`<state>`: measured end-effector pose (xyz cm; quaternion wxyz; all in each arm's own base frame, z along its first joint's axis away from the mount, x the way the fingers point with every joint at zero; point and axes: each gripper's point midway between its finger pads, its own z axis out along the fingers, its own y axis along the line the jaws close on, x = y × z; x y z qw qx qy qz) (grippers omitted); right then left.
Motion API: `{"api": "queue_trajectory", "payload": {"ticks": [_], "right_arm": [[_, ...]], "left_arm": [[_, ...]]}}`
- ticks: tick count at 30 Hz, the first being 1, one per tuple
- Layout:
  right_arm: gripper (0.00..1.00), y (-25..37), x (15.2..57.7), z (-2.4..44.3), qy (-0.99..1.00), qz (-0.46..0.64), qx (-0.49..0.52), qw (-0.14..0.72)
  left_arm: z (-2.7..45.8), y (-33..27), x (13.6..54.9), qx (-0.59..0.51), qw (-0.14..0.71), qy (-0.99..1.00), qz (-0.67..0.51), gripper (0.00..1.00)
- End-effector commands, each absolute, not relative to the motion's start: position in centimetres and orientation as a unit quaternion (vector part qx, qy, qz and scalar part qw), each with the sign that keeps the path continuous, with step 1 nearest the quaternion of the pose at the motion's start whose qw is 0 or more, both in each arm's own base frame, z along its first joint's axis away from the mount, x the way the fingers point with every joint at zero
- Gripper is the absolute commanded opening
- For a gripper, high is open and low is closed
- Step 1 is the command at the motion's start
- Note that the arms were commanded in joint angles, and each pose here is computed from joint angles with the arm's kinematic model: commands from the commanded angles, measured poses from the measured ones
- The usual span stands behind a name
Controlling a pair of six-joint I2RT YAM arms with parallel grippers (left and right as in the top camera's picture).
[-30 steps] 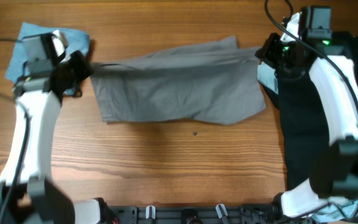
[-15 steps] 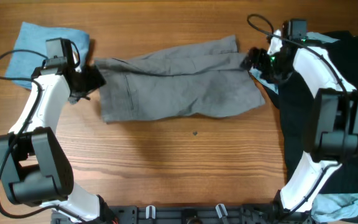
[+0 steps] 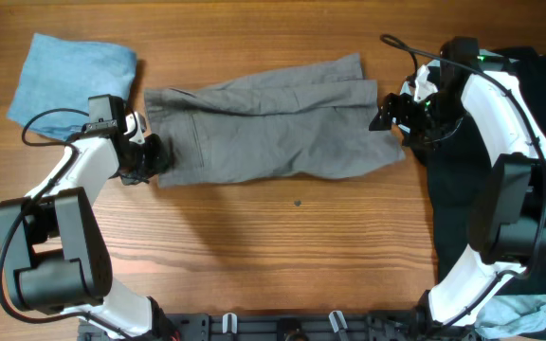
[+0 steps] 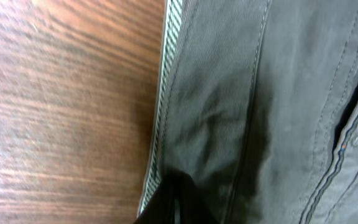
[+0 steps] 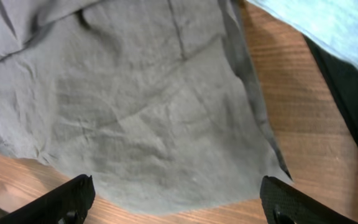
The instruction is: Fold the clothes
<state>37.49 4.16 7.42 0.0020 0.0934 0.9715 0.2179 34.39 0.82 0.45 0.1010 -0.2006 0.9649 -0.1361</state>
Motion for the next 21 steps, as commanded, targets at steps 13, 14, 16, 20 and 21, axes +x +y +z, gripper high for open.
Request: {"api": "queue_trajectory", "payload": {"ticks": [13, 14, 16, 20, 21], "right_arm": [[0.13, 10.6, 45.0, 2.0, 0.953, 0.179, 0.093, 0.227], [0.14, 10.6, 45.6, 2.3, 0.949, 0.183, 0.091, 0.241], [0.17, 10.9, 46.2, 2.8, 0.944, 0.191, 0.086, 0.255], [0.37, 11.9, 45.7, 3.0, 0.943, 0.215, 0.034, 0.25], [0.38, 11.9, 45.6, 3.0, 0.944, 0.215, 0.035, 0.248]], "left_arm": [[2.1, -0.3, 32.1, -0.162, 0.072, 0.945, -0.276, 0.29], [2.4, -1.4, 32.3, -0.141, 0.075, 0.944, -0.289, 0.38], [2.1, -2.7, 32.5, -0.106, 0.077, 0.953, -0.274, 0.57], [0.2, -2.9, 31.8, -0.079, 0.055, 0.973, -0.208, 0.73], [-0.3, -3.0, 31.6, -0.08, 0.046, 0.974, -0.207, 0.64]]}}
